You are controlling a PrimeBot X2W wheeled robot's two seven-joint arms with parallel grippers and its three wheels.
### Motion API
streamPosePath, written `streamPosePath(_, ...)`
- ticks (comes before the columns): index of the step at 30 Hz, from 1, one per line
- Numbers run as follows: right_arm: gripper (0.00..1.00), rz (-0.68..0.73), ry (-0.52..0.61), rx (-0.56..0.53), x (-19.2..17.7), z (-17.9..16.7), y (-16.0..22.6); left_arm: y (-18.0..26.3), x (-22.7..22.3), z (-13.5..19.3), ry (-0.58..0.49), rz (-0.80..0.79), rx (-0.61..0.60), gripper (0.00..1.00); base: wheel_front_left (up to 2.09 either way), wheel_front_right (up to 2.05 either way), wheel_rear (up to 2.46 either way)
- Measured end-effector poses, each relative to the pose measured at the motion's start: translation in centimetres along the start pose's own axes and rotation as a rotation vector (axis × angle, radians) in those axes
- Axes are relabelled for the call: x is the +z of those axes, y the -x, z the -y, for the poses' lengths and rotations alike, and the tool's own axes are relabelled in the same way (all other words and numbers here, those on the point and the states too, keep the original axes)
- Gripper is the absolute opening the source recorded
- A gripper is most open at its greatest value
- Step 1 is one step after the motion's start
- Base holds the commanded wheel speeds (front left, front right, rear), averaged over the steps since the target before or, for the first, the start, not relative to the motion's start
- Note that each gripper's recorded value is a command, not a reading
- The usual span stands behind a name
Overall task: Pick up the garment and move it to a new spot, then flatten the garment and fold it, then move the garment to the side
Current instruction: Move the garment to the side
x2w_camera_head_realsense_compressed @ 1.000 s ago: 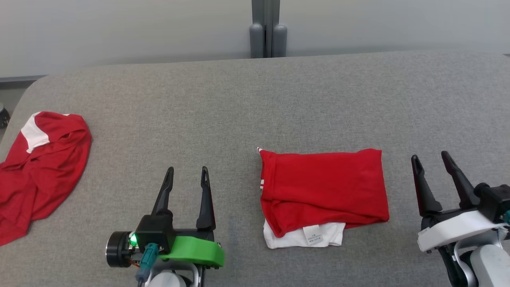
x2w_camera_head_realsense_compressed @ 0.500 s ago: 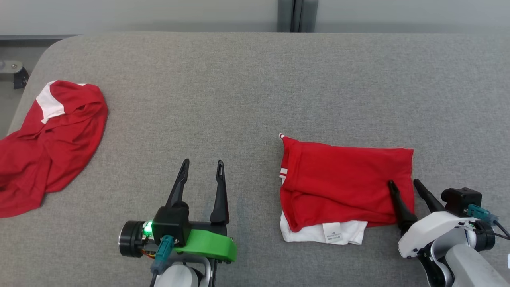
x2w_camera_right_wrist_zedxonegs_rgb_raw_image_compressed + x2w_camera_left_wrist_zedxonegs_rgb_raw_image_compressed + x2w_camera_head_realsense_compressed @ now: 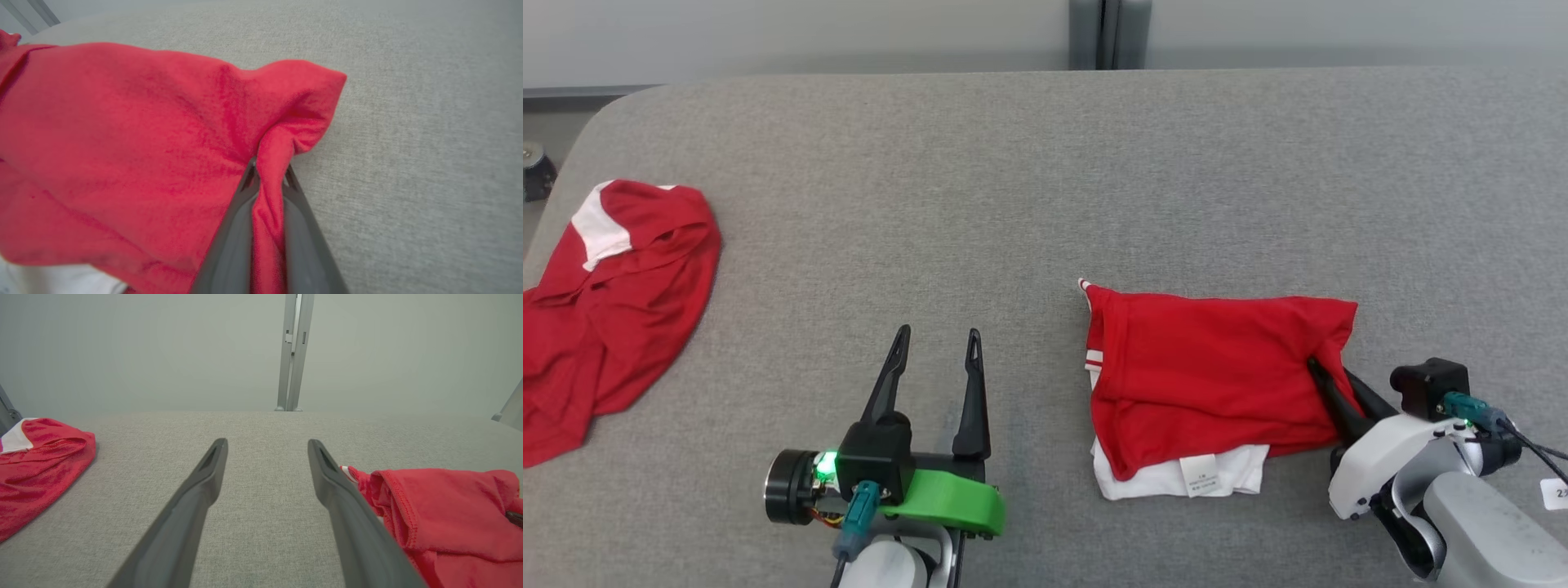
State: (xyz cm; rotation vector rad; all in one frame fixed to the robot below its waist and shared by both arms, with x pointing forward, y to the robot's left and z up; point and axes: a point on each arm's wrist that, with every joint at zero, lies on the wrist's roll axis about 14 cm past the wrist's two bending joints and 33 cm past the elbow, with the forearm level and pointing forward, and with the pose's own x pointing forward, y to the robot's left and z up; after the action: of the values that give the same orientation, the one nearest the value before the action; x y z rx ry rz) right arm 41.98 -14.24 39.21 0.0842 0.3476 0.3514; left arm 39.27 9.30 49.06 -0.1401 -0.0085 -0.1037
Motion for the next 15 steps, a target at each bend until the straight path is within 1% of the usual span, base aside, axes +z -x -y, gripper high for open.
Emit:
streamPosePath(2, 0.0, 0.015, 0.059, 0.0, 0.9, 0.8, 0.4, -0.3, 0.1, 0.7, -0.002, 0.004, -0.025, 1.0, 0.0, 0.0, 0.0)
streamPosePath(6, 0.0, 0.041, 0.187, -0.034, 3.0, 3.6, 1.7, -1.4, 0.2, 2.6, -0.007, 0.017, -0.093, 1.0, 0.0, 0.0, 0.0)
streamPosePath(11, 0.0, 0.02, 0.327, -0.128, 4.7, 9.0, 4.6, -3.4, 0.9, 7.5, -0.031, 0.056, -0.259, 1.0, 0.0, 0.0, 0.0)
streamPosePath(15, 0.0, -0.021, 0.409, -0.206, 5.6, 13.1, 6.9, -4.8, 1.1, 11.3, -0.048, 0.084, -0.382, 1.0, 0.0, 0.0, 0.0)
